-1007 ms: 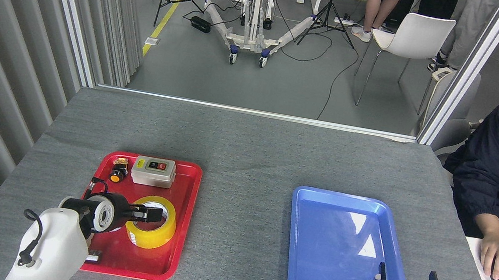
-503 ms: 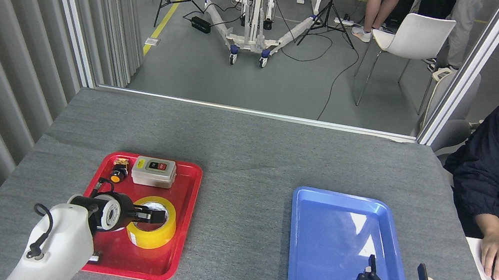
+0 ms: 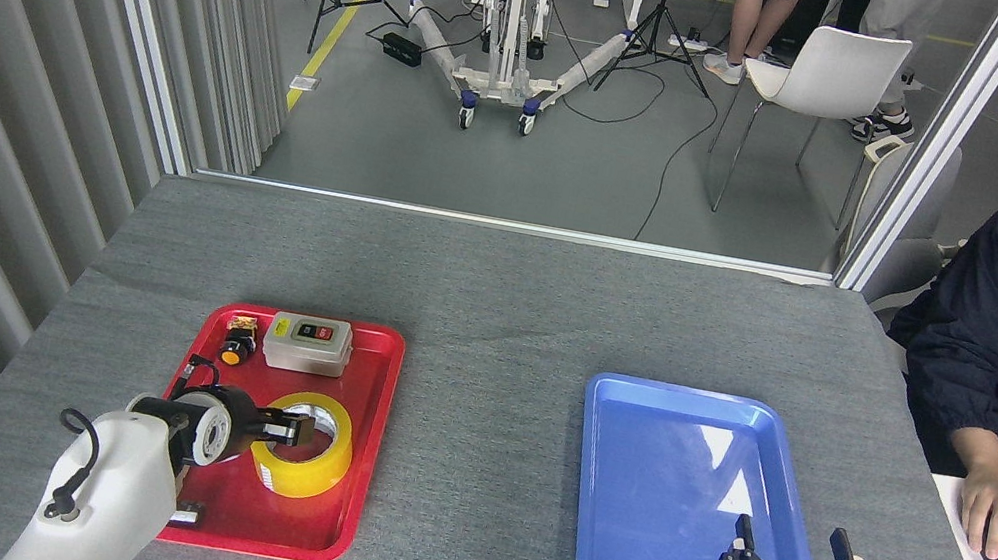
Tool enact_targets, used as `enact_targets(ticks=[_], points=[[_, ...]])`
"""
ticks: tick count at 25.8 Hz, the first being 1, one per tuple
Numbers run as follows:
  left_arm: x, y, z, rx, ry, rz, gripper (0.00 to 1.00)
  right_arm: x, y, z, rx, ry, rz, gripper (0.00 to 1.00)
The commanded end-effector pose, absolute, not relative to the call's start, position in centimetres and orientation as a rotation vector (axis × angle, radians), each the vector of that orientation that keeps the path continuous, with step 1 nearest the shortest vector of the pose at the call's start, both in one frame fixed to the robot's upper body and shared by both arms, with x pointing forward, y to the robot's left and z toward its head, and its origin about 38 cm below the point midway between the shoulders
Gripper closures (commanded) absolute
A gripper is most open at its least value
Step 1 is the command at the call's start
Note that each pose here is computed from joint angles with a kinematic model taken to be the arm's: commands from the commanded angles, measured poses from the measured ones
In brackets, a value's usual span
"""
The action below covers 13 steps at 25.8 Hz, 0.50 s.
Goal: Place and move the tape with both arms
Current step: 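Close the left gripper on the edge of the yellow tape roll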
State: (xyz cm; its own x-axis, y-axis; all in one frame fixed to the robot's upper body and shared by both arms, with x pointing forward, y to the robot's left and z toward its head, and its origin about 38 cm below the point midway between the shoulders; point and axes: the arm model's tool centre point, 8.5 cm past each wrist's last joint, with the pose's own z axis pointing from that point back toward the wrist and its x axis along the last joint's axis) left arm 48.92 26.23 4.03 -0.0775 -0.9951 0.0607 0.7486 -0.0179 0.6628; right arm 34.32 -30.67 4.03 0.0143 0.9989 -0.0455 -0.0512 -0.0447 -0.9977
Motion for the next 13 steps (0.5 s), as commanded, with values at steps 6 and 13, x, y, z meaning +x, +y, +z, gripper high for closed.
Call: enact_targets(ticks=[6,13], points=[[48.70,26.54,3.86,0.499,-0.643,-1.572,0.31,34.29,-30.94,4.11,-1.232,-1.157,1.250,0.00],[48.62,27.12,3.84,0.503,-0.631,-1.573,0.34,34.23,-31.01,4.02,-1.231,-1.154,1.252,0.00]])
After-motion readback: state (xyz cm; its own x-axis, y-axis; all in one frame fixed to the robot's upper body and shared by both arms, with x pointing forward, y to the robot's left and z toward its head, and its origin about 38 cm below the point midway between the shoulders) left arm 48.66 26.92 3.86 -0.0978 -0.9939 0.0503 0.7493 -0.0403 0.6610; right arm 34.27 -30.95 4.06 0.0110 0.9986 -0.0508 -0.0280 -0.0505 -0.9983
